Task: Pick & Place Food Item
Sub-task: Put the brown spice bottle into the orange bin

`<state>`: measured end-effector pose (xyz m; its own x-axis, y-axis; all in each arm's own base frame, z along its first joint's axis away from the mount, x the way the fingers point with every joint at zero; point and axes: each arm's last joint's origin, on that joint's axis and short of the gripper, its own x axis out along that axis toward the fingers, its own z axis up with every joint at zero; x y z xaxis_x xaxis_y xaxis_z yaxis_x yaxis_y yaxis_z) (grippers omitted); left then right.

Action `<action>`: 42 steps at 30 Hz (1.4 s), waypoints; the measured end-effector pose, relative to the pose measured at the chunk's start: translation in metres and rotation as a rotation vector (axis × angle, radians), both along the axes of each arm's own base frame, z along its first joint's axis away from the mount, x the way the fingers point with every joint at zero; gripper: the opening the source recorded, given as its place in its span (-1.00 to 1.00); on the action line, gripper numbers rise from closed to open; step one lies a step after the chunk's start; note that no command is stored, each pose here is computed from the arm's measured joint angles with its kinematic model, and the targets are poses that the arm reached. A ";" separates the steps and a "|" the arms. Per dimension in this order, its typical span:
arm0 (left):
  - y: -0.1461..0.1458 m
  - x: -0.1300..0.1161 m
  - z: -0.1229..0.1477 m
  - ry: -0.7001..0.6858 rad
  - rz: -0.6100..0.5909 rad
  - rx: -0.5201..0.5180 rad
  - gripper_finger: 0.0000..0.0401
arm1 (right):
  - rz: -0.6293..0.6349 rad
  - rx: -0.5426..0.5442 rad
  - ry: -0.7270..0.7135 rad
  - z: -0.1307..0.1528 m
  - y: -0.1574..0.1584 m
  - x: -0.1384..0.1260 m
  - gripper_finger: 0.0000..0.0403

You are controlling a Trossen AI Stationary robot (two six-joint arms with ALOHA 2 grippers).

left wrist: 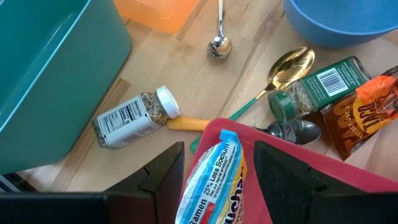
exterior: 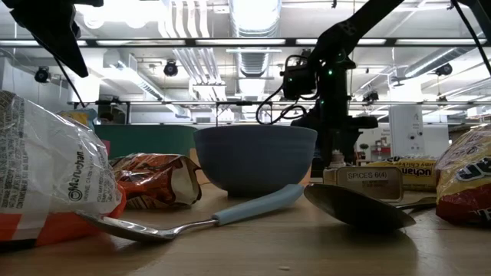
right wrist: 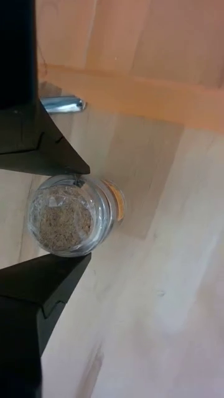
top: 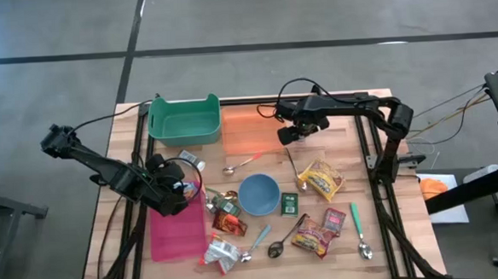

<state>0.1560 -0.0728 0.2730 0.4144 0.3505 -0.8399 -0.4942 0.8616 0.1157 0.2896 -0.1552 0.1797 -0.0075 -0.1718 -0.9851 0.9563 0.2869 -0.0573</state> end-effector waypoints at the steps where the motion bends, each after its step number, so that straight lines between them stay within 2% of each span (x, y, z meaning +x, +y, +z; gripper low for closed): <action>1: 0.000 0.000 0.000 0.000 0.000 0.000 -0.04 | 0.002 -0.004 -0.006 0.003 0.000 -0.001 -0.16; 16: 0.000 0.000 0.000 -0.007 0.010 -0.012 -0.04 | 0.042 -0.126 -0.169 0.067 0.006 -0.006 -0.16; 24: -0.002 0.003 0.001 -0.054 0.065 -0.054 -0.04 | 0.198 -0.186 -0.232 0.095 0.011 0.008 -0.16; 34: -0.004 0.012 0.006 -0.187 0.031 0.028 -0.04 | 0.436 -0.159 -0.185 0.079 0.024 0.042 -0.16; 42: -0.013 0.027 0.014 -0.263 -0.185 0.064 -0.04 | 0.545 -0.107 -0.121 0.053 0.025 0.056 -0.16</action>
